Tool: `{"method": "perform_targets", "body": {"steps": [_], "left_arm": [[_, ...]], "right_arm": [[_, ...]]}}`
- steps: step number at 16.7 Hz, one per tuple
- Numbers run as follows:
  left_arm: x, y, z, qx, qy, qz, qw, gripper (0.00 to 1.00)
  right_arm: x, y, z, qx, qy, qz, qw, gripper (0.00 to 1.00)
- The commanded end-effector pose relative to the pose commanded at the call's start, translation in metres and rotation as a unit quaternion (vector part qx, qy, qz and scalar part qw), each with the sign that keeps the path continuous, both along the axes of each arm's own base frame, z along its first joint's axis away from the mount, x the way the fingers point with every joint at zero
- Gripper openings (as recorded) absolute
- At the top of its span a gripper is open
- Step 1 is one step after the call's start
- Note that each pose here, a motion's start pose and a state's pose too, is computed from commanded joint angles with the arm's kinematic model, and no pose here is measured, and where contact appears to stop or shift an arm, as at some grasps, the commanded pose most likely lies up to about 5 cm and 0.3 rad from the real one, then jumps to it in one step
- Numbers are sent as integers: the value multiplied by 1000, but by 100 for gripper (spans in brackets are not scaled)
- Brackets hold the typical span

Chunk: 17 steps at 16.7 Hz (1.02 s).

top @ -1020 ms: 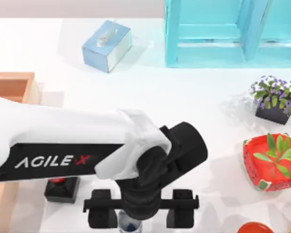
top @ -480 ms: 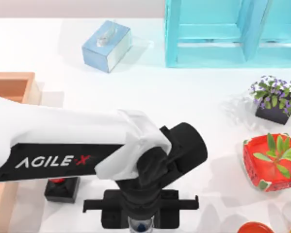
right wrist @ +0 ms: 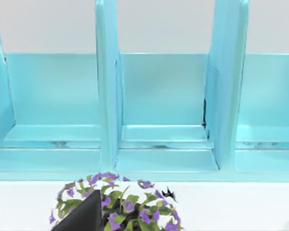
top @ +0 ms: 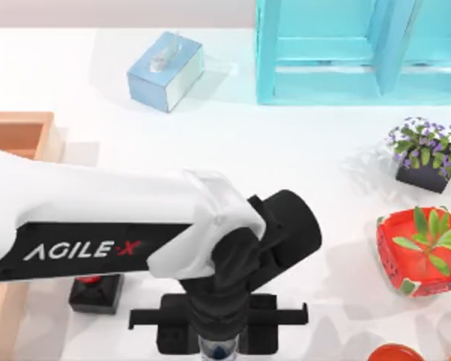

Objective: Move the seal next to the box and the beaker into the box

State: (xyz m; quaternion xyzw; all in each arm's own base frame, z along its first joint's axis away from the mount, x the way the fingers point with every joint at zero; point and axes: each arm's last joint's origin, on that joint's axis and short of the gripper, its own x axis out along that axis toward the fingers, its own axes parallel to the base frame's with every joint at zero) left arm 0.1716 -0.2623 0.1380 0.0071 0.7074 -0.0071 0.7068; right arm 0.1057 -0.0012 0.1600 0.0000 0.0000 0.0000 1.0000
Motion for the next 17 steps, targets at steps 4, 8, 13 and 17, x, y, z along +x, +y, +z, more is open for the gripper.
{"method": "perform_targets", "body": {"steps": [4, 8, 13, 17], "left_arm": [[3, 5, 5, 0, 0, 2, 1000, 0], [12, 37, 40, -1, 0, 5, 1000, 0], [2, 89, 93, 0, 0, -5, 1000, 0], [2, 100, 101, -1, 0, -1, 1000, 0]], "right_arm": [[0, 0, 0, 0, 0, 0, 1000, 100], [0, 0, 0, 0, 0, 0, 1000, 100], [0, 0, 0, 0, 0, 0, 1000, 100], [0, 0, 0, 0, 0, 0, 1000, 100]]}}
